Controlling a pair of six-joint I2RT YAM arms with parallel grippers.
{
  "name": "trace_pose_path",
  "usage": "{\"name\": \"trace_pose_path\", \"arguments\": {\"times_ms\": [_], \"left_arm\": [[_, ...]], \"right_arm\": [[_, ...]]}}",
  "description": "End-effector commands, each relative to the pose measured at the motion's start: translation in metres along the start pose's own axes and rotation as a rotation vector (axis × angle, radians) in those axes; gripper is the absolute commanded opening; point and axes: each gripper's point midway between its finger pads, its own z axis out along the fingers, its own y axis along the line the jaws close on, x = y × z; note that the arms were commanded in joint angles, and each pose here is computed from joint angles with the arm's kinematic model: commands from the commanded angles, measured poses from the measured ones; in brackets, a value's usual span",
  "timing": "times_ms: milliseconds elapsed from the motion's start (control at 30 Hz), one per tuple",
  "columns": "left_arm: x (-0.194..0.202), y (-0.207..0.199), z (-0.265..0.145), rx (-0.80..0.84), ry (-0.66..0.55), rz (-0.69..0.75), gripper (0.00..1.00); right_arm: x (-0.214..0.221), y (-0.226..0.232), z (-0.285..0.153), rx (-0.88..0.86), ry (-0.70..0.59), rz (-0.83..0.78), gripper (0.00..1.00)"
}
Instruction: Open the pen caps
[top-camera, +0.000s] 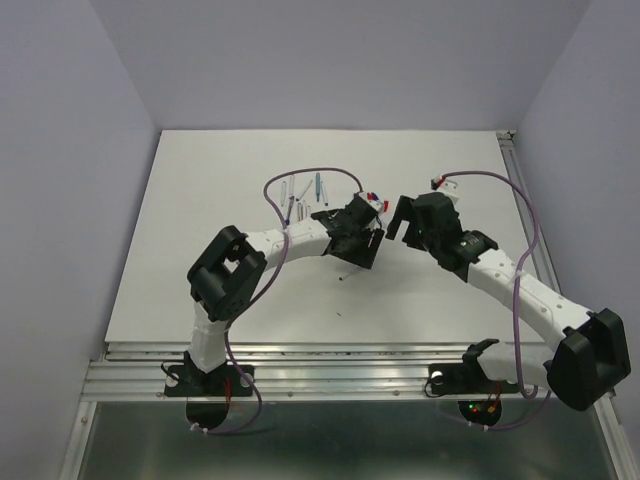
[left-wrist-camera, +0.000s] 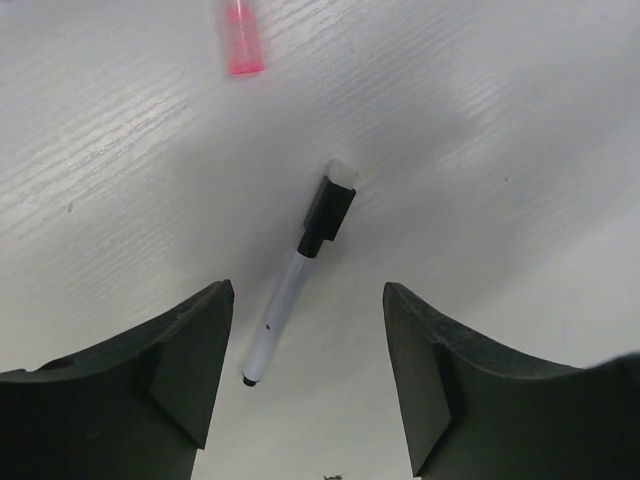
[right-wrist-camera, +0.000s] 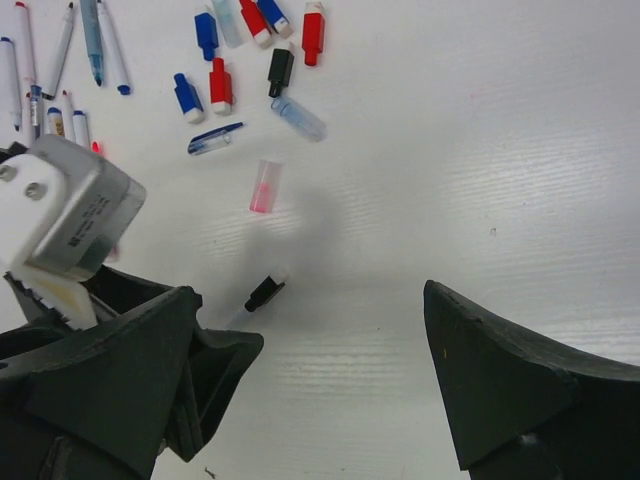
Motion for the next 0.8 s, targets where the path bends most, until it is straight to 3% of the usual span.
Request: {"name": "trace_pose_path", "arguments": {"times_ms": [0,100,133,233,267,400,500,633,767], "left_arm": [[0.015,0.007,0.008,-0.016,0.051,0.050,0.71],[0.029,0.013,0.013,-0.041,0.073,0.071,0.68],[0.031,0.015,0.014,-0.056,0.078,0.071,0.61],[0.039,0.024,0.021,-0.100,0.107,0.071,0.51],[0.041,0.022,0.023,-0.099,0.114,0.073,0.42],[0.047,0.023,0.020,-0.133,0.123,0.090,0.28],[0.052,0.025,0.017,-0.147,0.127,0.090,0.01],[0.043,0.020,0.009,-0.130,0.083,0.062,0.00],[0.011,0.003,-0.018,-0.066,-0.040,0.037,0.00]], "right_arm": [[-0.001,-0.008,-0.006,0.015,-0.019,-0.008,1.00],[0.000,-0.009,-0.006,0.018,-0.020,-0.010,1.00],[0.000,-0.009,-0.006,0.019,-0.019,-0.012,1.00],[0.001,-0.010,-0.004,0.023,-0.019,-0.008,1.00],[0.002,-0.011,-0.004,0.031,-0.015,-0.009,1.00],[0.000,-0.024,-0.003,0.110,-0.029,0.012,1.00],[-0.004,-0.032,-0.004,0.149,-0.065,0.059,1.00],[-0.016,-0.027,-0.012,0.101,-0.120,0.119,1.00],[-0.022,-0.015,-0.019,0.018,-0.135,0.136,1.00]]}}
